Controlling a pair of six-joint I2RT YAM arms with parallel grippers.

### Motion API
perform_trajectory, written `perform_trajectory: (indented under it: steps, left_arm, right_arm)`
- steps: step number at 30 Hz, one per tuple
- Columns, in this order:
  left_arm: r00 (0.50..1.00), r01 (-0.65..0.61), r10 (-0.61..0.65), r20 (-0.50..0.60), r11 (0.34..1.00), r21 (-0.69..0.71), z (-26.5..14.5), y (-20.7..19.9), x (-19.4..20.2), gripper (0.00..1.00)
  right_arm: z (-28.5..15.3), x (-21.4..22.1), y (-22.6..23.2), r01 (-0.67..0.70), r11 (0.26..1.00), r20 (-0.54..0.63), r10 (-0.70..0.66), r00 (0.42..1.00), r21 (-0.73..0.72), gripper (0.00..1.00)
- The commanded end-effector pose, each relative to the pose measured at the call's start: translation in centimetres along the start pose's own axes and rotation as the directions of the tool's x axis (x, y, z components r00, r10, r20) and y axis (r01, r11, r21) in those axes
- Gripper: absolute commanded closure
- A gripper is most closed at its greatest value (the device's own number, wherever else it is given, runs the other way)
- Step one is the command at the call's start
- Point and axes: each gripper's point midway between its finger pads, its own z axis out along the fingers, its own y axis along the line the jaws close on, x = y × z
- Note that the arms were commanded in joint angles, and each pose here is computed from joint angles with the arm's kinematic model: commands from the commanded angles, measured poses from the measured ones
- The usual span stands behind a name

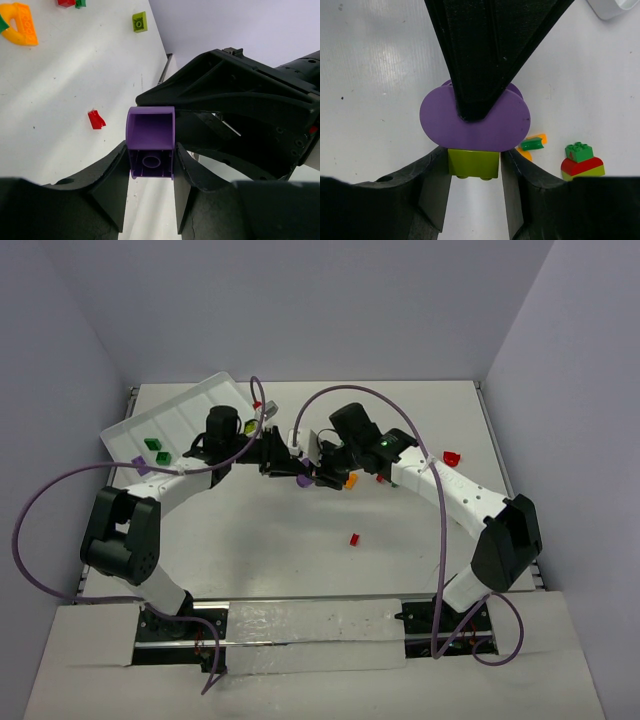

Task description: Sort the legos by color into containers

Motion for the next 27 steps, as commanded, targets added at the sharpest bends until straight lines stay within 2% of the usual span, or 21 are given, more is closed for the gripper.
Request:
perform_trajectory:
  steps: [1, 3, 5, 9, 13, 16, 17, 20, 23, 27]
  left_arm:
    - [1.000, -0.021, 0.022, -0.017, 0.997, 0.070, 0.0, -1.6, 0.1, 0.89]
    - [1.000, -0.021, 0.022, -0.017, 0.997, 0.068, 0.0, -1.5, 0.1, 0.90]
    - [0.999, -0.025, 0.026, -0.019, 0.998, 0.060, 0.0, -1.3, 0.2, 0.95]
    - [0.999, -0.043, 0.043, 0.023, 0.999, 0.005, -1.5, -0.1, -1.0, 1.00]
    - [0.981, -0.043, 0.073, 0.181, 0.985, -0.165, -7.4, 3.1, -5.3, 1.00]
    - [0.938, -0.010, 0.128, 0.323, 0.940, -0.342, -15.0, 6.1, -8.8, 1.00]
    - [0.912, -0.047, 0.212, 0.351, 0.905, -0.423, -17.5, 6.5, -10.3, 1.00]
    - [0.878, 0.022, 0.249, 0.409, 0.832, -0.555, -23.8, 8.7, -11.3, 1.00]
    - [0.836, 0.075, 0.355, 0.418, 0.681, -0.729, -31.7, 11.3, -12.9, 1.00]
    - [0.803, 0.169, 0.434, 0.409, 0.491, -0.854, -39.2, 14.5, -13.4, 1.00]
  right_arm:
    - [-0.2, -2.8, -1.2, 0.025, 0.999, 0.071, -0.028, 0.997, 0.037, 0.52]
    - [-0.3, -2.9, -1.3, 0.027, 0.999, 0.076, -0.030, 0.997, 0.038, 0.57]
    - [-0.3, -3.0, -1.3, 0.029, 0.999, 0.080, -0.032, 0.996, 0.036, 0.68]
    - [-0.5, -2.8, -1.1, 0.044, 0.998, 0.074, -0.047, 0.996, 0.032, 0.99]
    - [-0.5, -1.4, -0.8, 0.058, 0.997, 0.038, -0.060, 0.997, 0.041, 1.00]
    - [-0.3, -0.4, -0.6, 0.065, 0.997, 0.013, -0.066, 0.998, 0.045, 1.00]
    - [-0.1, 0.0, -0.6, 0.068, 0.996, 0.000, -0.069, 0.998, 0.050, 1.00]
    - [0.3, 0.7, -0.7, 0.066, 0.996, -0.017, -0.065, 0.998, 0.054, 1.00]
    - [0.5, 0.6, -1.2, 0.054, 0.996, -0.022, -0.053, 0.998, 0.071, 1.00]
    - [0.9, 0.3, -1.9, 0.024, 0.996, -0.023, -0.022, 0.999, 0.090, 1.00]
